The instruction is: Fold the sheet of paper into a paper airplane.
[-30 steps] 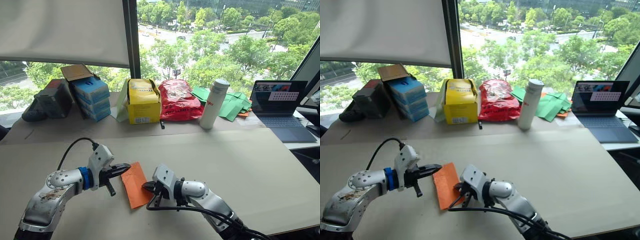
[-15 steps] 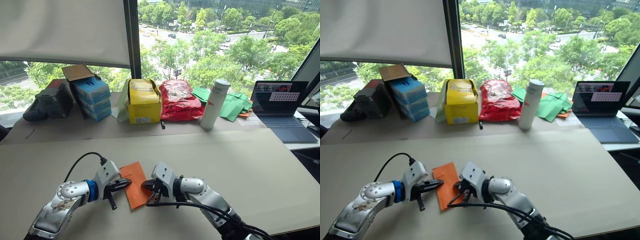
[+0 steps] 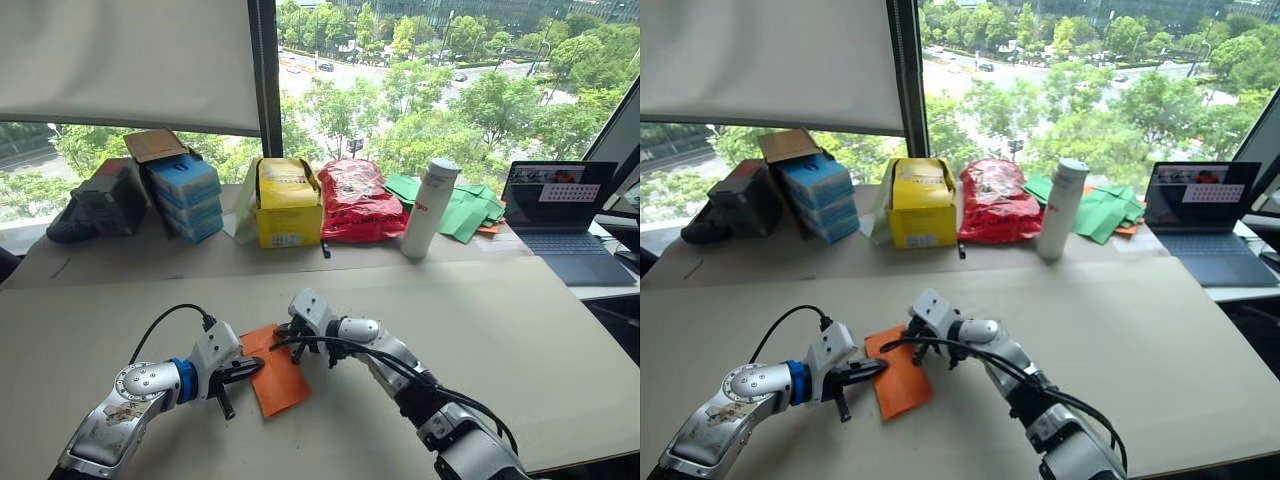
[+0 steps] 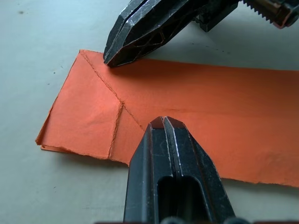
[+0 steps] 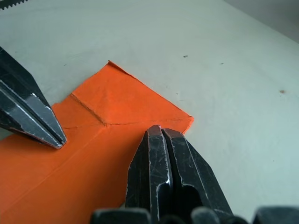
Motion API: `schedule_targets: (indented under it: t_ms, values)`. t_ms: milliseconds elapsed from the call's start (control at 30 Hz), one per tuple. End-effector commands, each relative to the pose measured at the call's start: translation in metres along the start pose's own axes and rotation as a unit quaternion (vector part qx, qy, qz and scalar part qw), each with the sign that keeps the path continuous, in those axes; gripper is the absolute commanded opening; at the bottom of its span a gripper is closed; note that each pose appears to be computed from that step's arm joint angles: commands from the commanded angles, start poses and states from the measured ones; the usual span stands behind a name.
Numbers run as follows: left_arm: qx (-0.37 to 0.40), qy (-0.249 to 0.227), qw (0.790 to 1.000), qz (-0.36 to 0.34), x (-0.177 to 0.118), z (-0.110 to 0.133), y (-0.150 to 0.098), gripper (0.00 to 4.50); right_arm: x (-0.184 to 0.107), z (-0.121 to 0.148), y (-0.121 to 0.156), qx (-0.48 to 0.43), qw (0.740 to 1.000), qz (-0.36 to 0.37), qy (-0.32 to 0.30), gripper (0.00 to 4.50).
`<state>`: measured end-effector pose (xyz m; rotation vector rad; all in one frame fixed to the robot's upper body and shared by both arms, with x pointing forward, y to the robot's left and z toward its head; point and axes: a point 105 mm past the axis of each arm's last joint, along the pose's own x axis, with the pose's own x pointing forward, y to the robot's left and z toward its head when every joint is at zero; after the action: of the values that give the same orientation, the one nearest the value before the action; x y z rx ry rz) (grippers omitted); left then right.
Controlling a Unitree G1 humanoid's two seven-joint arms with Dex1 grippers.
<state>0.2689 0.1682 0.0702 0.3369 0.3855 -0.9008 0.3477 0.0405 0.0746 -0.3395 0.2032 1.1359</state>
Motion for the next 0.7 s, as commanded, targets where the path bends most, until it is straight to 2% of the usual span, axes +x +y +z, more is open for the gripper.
schedule_targets:
  t_ms: [33,167,367,533,700]
  values:
    - [0.005,0.013,1.000,-0.001,0.000,-0.005,-0.004,0.00,0.004,-0.021,-0.006,0.015,0.999,-0.013,0.033,0.01]
    - [0.004,0.012,1.000,0.002,-0.001,-0.005,-0.005,0.00,0.005,-0.024,-0.003,0.014,0.999,-0.006,0.030,0.01]
    - [0.001,0.012,1.000,0.007,-0.002,-0.005,-0.005,0.00,-0.005,-0.036,0.015,0.008,0.999,0.032,0.036,0.01]
    - [0.001,0.012,1.000,0.009,-0.002,-0.005,-0.003,0.00,-0.027,-0.054,0.043,0.000,0.995,0.082,0.052,0.01]
    - [0.003,0.013,1.000,0.005,-0.002,-0.004,-0.004,0.00,-0.046,-0.060,0.064,0.000,0.991,0.117,0.063,0.01]
